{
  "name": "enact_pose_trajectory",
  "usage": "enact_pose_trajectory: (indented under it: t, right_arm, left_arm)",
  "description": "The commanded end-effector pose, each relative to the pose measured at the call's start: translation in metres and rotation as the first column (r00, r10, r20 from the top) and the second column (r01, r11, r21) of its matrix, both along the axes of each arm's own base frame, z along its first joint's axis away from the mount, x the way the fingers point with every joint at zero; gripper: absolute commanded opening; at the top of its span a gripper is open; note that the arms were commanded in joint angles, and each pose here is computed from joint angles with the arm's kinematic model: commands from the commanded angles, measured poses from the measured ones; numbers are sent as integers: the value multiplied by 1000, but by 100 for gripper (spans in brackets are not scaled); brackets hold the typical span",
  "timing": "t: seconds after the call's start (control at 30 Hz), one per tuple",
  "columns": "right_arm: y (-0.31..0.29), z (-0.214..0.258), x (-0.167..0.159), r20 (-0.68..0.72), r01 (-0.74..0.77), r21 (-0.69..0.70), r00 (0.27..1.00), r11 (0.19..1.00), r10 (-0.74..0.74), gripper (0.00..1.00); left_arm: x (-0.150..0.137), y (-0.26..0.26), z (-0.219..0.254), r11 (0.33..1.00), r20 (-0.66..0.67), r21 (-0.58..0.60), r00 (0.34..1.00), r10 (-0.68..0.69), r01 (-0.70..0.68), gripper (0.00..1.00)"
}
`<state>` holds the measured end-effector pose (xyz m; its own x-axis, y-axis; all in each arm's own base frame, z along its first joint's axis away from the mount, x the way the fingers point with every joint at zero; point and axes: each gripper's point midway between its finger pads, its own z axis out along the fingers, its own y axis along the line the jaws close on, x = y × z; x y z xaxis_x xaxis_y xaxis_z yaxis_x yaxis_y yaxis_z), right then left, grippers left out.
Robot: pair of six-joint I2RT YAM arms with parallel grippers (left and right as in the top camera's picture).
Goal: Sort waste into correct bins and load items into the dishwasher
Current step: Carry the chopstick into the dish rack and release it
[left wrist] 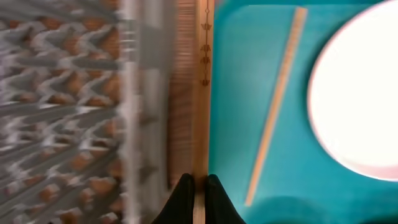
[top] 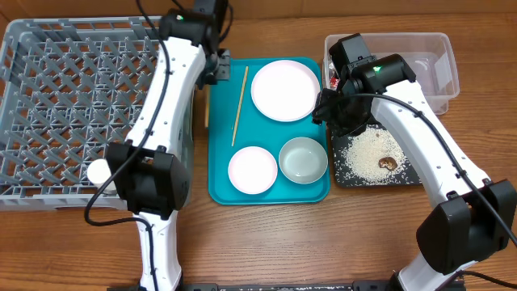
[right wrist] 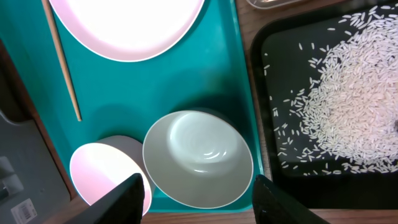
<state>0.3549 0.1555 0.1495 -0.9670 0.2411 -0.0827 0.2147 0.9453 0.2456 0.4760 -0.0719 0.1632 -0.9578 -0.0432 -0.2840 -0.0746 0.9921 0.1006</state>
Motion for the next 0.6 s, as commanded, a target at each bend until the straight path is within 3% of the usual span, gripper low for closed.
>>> enact_pose_trajectory:
  t: [0.0, 0.13, 0.27, 0.57]
  right_arm:
    - [-1, 3, 1, 12, -5, -5, 1000, 1000, 5, 57]
    - [-1, 3, 1, 12, -5, -5, 1000, 1000, 5, 58]
    - [-1, 3, 2, 15, -5, -7, 1000, 1000, 5, 58]
    - [-1, 3, 2, 17, -5, -6, 1000, 1000, 5, 58]
  left_arm:
    - [3, 41, 9, 996, 16, 70, 999, 50, -50, 4]
    - [2, 70, -1, 993, -8, 54, 994, 106, -105, 4]
    - [5, 69, -15, 998, -42, -43, 998, -48, 46, 7]
    - [-6, 83, -55, 999, -119, 2, 992, -44, 45, 7]
